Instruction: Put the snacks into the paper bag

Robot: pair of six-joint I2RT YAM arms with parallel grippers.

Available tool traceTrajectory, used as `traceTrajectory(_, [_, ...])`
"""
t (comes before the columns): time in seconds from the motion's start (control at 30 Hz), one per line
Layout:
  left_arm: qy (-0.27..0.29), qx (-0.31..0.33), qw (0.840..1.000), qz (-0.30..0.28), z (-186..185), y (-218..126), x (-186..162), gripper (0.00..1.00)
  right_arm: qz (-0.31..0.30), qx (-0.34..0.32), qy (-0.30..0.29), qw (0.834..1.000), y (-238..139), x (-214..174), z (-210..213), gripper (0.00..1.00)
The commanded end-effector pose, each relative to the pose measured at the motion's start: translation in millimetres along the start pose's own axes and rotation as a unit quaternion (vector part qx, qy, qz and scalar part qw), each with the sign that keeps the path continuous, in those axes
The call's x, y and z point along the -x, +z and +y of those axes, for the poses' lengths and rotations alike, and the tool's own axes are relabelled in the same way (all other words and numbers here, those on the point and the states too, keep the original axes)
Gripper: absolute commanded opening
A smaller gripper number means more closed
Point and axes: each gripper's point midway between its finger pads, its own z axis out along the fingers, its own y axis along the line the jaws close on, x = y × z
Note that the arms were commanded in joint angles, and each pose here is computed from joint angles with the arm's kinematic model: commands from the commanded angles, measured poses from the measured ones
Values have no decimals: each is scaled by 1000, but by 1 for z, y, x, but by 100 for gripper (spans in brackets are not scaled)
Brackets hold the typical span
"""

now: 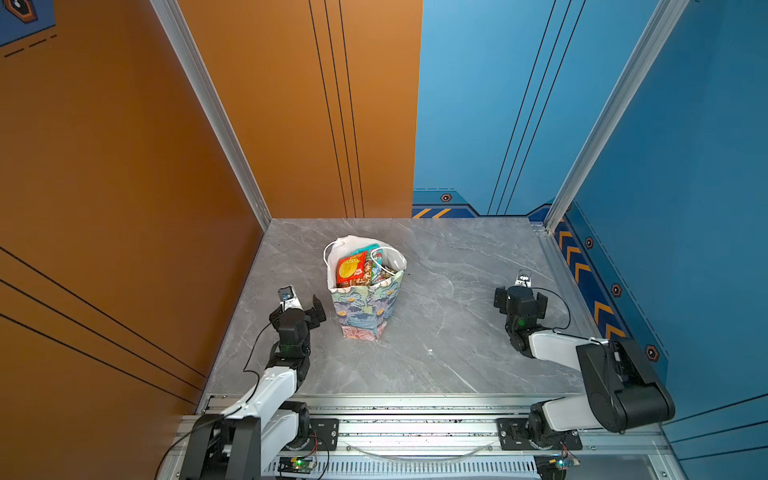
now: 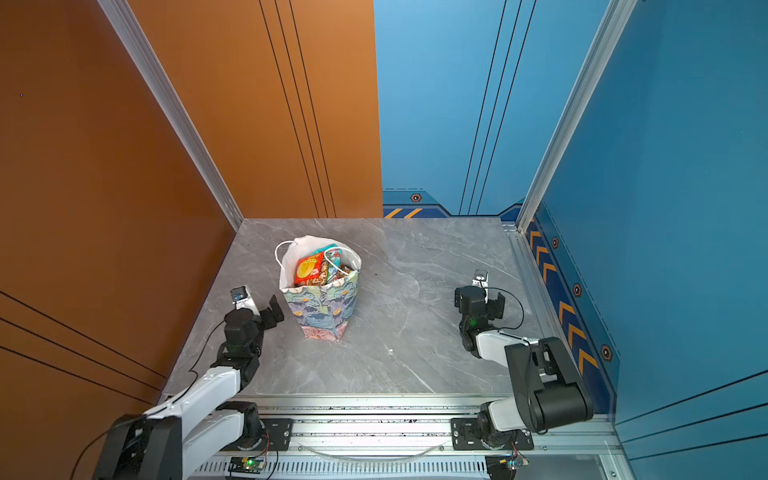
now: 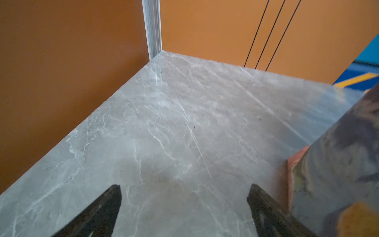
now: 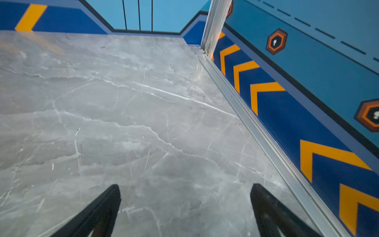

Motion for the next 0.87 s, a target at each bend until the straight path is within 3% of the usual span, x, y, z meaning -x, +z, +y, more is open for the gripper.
traceTrajectory(0.0, [16, -7, 997, -78, -2, 1, 27, 98, -46, 75, 12, 996, -2, 16, 13, 100])
traceTrajectory(0.13, [37, -76, 994, -63, -28, 17, 28, 98, -75, 107, 30, 991, 3, 15, 18, 100])
traceTrajectory(0.17, [41, -88, 994, -56, -33, 21, 27, 98, -50, 107, 22, 993, 4, 9, 18, 100])
traceTrajectory(0.33, [65, -112, 990, -62, -51, 46, 11, 98, -45, 108, 27, 993, 7, 7, 18, 100])
traceTrajectory(0.6, [41, -29, 999, -16, -26, 61, 6, 98, -32, 128, 36, 991, 12, 8, 19, 100])
traceTrajectory(0.83, [54, -28, 998, -10, -31, 64, 6, 98, -31, 130, 36, 990, 12, 8, 19, 100])
